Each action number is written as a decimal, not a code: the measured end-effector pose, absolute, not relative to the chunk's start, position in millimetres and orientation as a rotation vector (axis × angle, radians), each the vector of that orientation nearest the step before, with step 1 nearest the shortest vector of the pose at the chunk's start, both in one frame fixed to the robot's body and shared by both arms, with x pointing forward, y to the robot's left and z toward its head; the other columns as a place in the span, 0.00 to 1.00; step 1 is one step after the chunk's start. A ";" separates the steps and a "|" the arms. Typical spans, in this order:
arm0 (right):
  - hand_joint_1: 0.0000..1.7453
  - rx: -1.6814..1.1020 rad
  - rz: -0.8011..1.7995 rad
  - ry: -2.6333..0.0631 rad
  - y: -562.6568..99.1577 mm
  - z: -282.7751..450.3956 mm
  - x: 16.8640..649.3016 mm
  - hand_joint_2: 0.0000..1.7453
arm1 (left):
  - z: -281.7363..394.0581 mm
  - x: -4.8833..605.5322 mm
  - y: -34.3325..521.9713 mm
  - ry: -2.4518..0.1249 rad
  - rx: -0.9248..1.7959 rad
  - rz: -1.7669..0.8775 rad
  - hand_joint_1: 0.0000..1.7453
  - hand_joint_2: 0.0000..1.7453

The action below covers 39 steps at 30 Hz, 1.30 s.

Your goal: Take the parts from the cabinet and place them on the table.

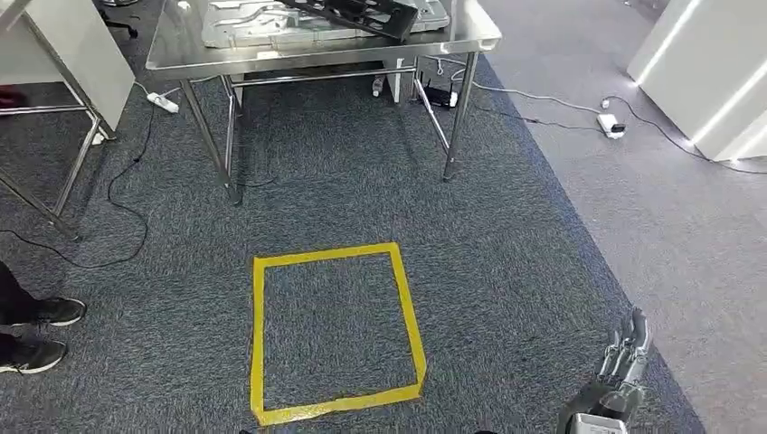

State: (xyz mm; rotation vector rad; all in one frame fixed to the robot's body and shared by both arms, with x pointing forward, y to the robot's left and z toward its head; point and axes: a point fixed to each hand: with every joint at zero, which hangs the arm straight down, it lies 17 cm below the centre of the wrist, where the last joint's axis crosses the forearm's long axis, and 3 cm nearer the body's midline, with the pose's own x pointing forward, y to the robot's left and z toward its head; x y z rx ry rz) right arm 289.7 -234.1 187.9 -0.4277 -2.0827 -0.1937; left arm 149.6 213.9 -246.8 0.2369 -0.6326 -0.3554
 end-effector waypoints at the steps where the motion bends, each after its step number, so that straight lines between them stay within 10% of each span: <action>1: 0.00 -0.415 -0.200 -2.066 -236.9 181.9 291.1 0.00 | -246.7 149.7 214.4 -0.632 0.239 -0.354 0.00 0.00; 39: 0.00 -0.424 -0.258 -0.904 -292.1 -197.9 187.9 0.00 | -247.8 142.1 210.9 -0.600 0.253 -0.272 0.00 0.00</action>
